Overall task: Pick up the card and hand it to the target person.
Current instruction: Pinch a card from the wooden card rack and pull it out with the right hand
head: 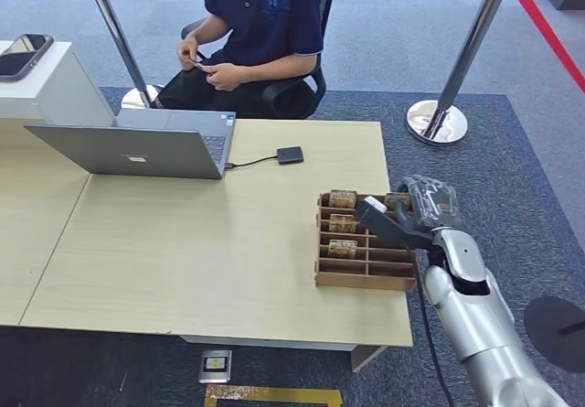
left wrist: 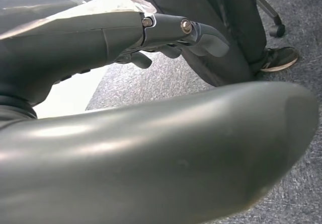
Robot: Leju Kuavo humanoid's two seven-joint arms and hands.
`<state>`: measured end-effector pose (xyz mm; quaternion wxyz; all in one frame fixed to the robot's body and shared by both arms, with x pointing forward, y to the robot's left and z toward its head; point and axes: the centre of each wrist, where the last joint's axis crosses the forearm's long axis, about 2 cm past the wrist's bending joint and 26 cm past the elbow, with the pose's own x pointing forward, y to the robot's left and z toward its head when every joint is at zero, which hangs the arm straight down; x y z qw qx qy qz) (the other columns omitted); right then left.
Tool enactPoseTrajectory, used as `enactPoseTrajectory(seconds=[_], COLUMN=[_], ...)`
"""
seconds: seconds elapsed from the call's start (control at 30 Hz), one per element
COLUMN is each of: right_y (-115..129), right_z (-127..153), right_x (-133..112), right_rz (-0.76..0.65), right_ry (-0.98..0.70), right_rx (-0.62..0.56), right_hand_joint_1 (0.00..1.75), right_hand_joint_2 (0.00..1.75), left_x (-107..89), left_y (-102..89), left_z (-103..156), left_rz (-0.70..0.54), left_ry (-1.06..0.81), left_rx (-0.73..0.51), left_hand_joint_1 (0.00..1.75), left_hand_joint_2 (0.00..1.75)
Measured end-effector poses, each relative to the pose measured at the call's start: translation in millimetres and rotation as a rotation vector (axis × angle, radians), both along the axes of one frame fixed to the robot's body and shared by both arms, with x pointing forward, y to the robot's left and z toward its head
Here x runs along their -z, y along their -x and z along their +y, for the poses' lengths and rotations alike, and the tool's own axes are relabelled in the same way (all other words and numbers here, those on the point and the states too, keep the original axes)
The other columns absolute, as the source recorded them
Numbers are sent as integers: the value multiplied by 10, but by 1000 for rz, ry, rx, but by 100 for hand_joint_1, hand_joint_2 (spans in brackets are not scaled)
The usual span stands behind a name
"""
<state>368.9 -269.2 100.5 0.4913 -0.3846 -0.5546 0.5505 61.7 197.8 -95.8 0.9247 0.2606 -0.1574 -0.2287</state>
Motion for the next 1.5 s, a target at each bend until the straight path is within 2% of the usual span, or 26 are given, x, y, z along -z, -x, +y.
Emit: enactPoseTrajectory(seconds=[0.23, 0.67, 1.17, 1.4, 1.5], right_y=[0, -4, -14, -3, 0], right_z=[-7, -9, -11, -13, -13], right_x=[-4, -17, -51, -48, -61], right_rz=[-3, -2, -14, -14, -22], right_ry=[-4, -11, -17, -23, -27], right_rx=[-8, -17, -22, -28, -32], right_hand_joint_1=[92, 125, 132, 166, 166], right_hand_joint_2=[175, 175, 175, 175, 175], left_x=[0, 0, 0, 0, 0], left_y=[0, 0, 1, 1, 1], left_z=[1, 0, 1, 0, -1], left_rz=[-1, -1, -5, -5, -5], left_ry=[0, 0, 2, 2, 3], left_rx=[3, 4, 10, 12, 11], left_hand_joint_1=[0, 0, 0, 0, 0], left_hand_joint_2=[0, 0, 0, 0, 0])
